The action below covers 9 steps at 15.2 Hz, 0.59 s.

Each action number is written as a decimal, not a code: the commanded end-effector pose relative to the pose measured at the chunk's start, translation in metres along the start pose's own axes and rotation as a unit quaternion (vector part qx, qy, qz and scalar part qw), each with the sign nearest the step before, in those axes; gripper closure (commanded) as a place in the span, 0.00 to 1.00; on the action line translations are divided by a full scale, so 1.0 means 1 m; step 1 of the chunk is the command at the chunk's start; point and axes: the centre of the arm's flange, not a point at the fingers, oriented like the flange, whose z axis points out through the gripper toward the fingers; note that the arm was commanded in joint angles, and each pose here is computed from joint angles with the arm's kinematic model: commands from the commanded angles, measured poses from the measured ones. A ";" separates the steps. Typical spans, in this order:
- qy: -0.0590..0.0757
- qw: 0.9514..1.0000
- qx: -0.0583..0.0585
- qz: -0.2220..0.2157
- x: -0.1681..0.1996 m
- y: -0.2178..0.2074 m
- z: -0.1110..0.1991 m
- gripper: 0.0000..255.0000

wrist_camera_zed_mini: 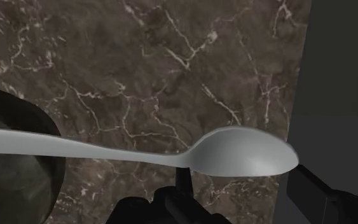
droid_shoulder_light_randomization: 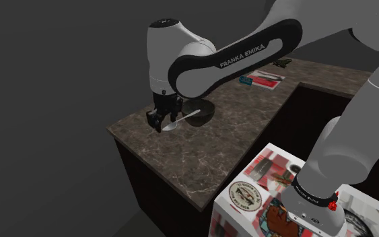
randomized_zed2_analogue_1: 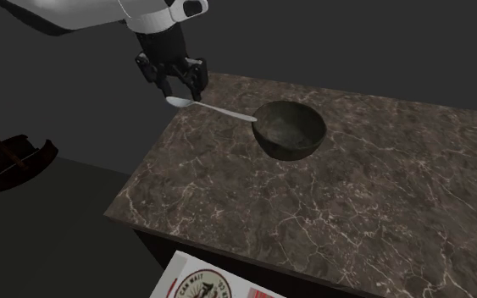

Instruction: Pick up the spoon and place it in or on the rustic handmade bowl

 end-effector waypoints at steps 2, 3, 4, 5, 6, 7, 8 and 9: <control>0.000 1.000 0.000 0.000 0.002 0.000 -0.016 1.00; 0.000 1.000 0.000 0.000 0.002 0.001 -0.022 1.00; 0.000 1.000 0.000 0.000 0.003 0.001 -0.027 1.00; 0.000 1.000 0.000 0.000 0.004 0.001 -0.032 1.00; 0.000 1.000 0.000 0.000 0.005 0.001 -0.037 1.00; 0.000 1.000 0.000 0.000 0.005 0.001 -0.040 1.00; 0.000 1.000 0.000 0.000 0.010 0.014 -0.040 1.00; 0.000 1.000 0.000 0.000 0.015 0.026 -0.039 1.00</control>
